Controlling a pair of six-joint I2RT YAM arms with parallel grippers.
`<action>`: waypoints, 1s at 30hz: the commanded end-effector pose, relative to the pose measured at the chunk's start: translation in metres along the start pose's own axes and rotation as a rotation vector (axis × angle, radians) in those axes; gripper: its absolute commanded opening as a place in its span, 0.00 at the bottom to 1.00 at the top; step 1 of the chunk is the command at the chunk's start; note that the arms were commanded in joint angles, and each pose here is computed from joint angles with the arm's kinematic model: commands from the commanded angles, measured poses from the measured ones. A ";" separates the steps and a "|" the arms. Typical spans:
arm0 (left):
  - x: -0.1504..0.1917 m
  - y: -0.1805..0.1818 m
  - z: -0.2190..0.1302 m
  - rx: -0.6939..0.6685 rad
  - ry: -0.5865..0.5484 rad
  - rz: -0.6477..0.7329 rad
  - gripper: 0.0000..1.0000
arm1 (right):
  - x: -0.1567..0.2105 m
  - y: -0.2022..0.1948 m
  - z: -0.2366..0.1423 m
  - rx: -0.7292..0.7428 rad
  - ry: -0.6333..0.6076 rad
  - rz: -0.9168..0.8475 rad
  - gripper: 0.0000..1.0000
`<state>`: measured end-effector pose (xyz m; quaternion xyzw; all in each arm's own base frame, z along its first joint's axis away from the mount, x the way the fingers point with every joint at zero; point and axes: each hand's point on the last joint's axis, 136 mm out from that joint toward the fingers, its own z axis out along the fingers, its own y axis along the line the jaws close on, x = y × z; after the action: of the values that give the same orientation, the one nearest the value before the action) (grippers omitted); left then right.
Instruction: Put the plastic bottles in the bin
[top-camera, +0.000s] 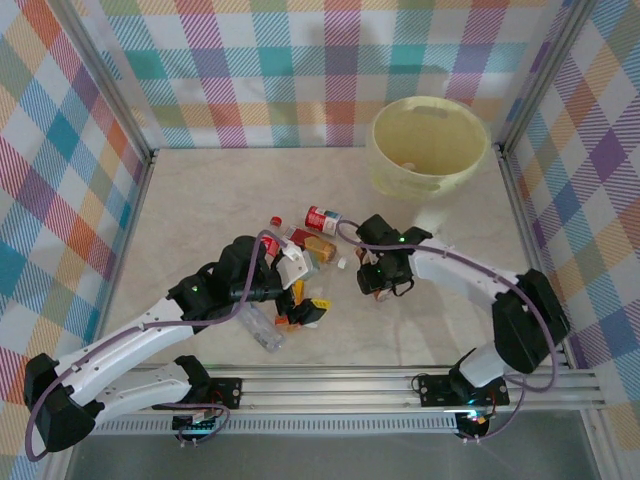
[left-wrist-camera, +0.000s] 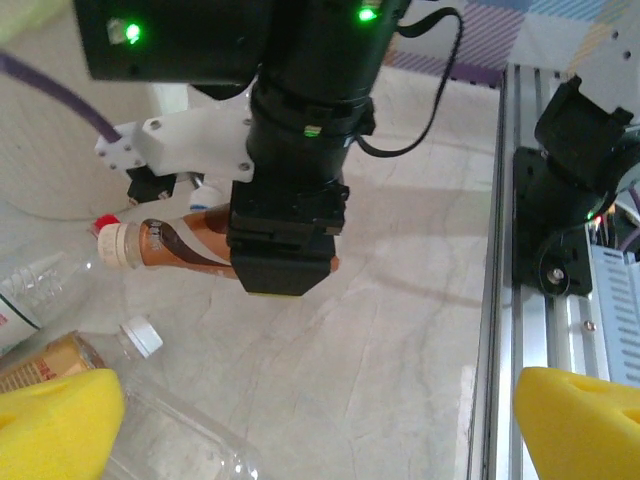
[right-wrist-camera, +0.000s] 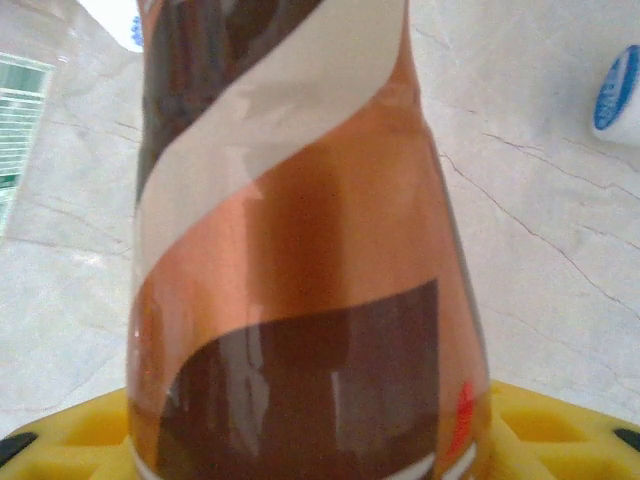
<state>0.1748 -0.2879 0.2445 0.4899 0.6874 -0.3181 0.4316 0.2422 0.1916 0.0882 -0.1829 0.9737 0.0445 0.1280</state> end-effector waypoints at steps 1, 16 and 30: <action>-0.035 0.000 -0.001 0.006 -0.097 -0.018 1.00 | 0.005 -0.001 -0.020 -0.013 -0.041 0.047 0.53; -0.133 0.017 0.003 0.020 -0.428 -0.135 1.00 | -0.056 -0.016 -0.175 -0.017 -0.495 0.103 0.54; -0.116 0.023 -0.001 -0.030 -0.483 -0.168 1.00 | -0.132 -0.043 -0.271 0.121 -0.778 0.139 0.56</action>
<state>0.2189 -0.3313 0.3297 0.3449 0.6305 -0.4426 0.5363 0.2970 0.1714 0.3621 -0.0931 0.8761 0.0909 0.4643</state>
